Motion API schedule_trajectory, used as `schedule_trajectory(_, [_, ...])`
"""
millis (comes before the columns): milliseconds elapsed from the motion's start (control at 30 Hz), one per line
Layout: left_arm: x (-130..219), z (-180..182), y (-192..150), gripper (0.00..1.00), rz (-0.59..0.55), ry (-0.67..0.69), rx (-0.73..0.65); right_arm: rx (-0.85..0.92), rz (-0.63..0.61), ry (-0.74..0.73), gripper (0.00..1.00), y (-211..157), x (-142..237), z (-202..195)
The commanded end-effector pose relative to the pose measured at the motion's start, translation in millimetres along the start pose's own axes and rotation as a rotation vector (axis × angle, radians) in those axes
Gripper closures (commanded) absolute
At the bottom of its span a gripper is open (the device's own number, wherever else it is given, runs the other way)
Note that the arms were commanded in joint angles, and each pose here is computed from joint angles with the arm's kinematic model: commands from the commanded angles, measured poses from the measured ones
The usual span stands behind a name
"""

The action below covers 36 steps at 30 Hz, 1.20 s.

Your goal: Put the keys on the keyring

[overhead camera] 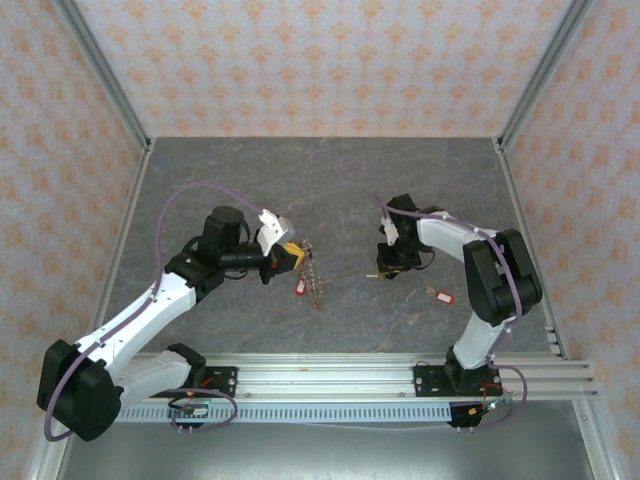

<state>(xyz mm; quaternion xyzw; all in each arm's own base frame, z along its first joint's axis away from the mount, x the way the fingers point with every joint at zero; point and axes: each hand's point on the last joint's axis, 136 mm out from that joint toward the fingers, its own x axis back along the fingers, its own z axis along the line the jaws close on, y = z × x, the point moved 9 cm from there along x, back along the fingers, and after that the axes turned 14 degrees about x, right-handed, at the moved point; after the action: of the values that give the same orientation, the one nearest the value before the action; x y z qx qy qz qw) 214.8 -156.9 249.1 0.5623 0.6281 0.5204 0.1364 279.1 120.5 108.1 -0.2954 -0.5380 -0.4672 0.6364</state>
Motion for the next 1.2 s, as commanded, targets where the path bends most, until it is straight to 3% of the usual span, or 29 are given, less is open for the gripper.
schedule_trajectory(0, [4.4,-4.4,16.2,1.0,-0.038,-0.022,-0.051,-0.018,0.028,0.009,0.8,-11.3,4.3,2.2])
schedule_trajectory(500, [4.1,-4.6,16.9,1.0,-0.029,-0.026,-0.049,-0.003,0.018,0.042,0.7,-14.2,14.5,8.3])
schedule_trajectory(667, [4.4,-4.9,17.6,1.0,-0.029,-0.025,-0.052,0.002,0.044,0.04,0.69,-15.2,11.2,7.1])
schedule_trajectory(833, [5.0,-5.5,18.2,1.0,-0.03,-0.025,-0.055,0.007,-0.013,-0.075,0.68,-10.0,20.2,1.8])
schedule_trajectory(1167, [4.5,-5.0,16.8,1.0,-0.025,-0.024,-0.052,0.017,0.077,-0.026,0.72,-15.2,6.0,3.6])
